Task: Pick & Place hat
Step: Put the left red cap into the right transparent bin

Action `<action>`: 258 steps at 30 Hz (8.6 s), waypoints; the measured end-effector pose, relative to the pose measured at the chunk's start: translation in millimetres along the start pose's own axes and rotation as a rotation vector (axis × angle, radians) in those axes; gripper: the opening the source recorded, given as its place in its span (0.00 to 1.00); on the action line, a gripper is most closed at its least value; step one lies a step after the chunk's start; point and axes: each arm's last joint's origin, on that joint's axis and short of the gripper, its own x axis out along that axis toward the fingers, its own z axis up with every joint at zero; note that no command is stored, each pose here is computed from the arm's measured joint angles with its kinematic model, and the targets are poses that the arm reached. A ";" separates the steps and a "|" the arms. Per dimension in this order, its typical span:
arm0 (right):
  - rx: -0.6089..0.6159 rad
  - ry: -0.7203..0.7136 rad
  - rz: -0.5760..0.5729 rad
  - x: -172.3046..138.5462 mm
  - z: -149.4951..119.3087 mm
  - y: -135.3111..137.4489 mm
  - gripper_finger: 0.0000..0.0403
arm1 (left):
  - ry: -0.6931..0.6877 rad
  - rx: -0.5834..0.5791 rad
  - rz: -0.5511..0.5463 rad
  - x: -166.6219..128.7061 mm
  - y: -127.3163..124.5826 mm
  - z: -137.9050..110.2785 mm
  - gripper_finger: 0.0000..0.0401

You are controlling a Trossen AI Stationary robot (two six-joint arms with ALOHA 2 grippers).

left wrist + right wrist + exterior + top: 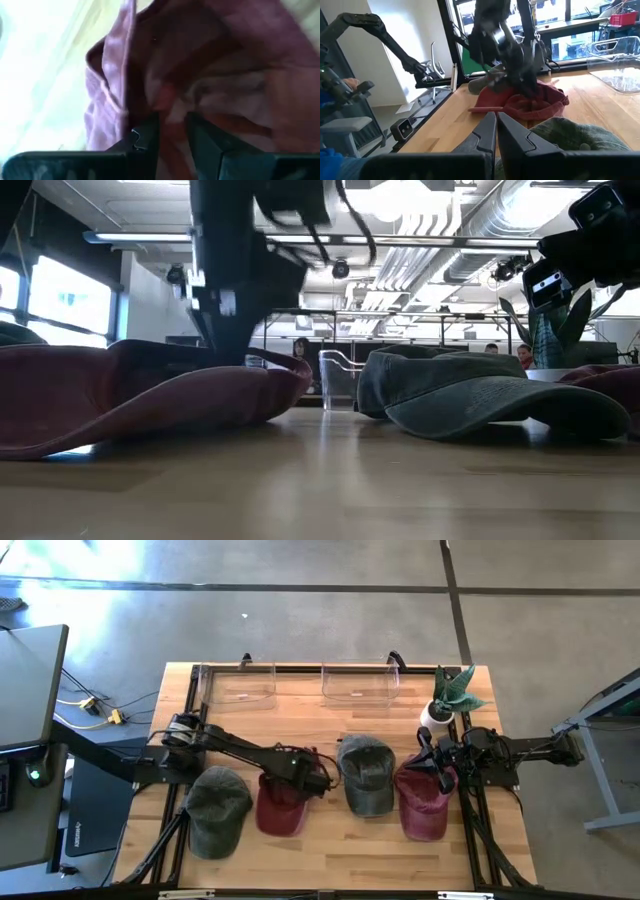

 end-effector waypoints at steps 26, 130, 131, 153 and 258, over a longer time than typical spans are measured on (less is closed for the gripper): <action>0.000 -0.002 0.000 0.0 0.2 0.0 0.03 | 0.039 0.197 0.133 30.6 31.4 34.8 0.54; -0.034 0.399 -0.006 144.4 2.5 26.7 0.03 | -0.500 -0.489 0.180 -39.7 61.2 11.8 0.00; -0.063 0.418 0.012 154.0 0.8 29.4 0.03 | -0.496 -0.483 0.178 -40.7 59.5 12.8 0.00; -0.538 0.541 -0.255 192.1 7.8 60.4 0.02 | -0.968 -0.066 0.136 -120.7 -12.5 -28.4 0.00; -0.243 0.665 -0.284 269.6 29.0 -52.3 0.11 | -0.650 0.019 -0.113 -70.2 -79.3 -146.4 0.02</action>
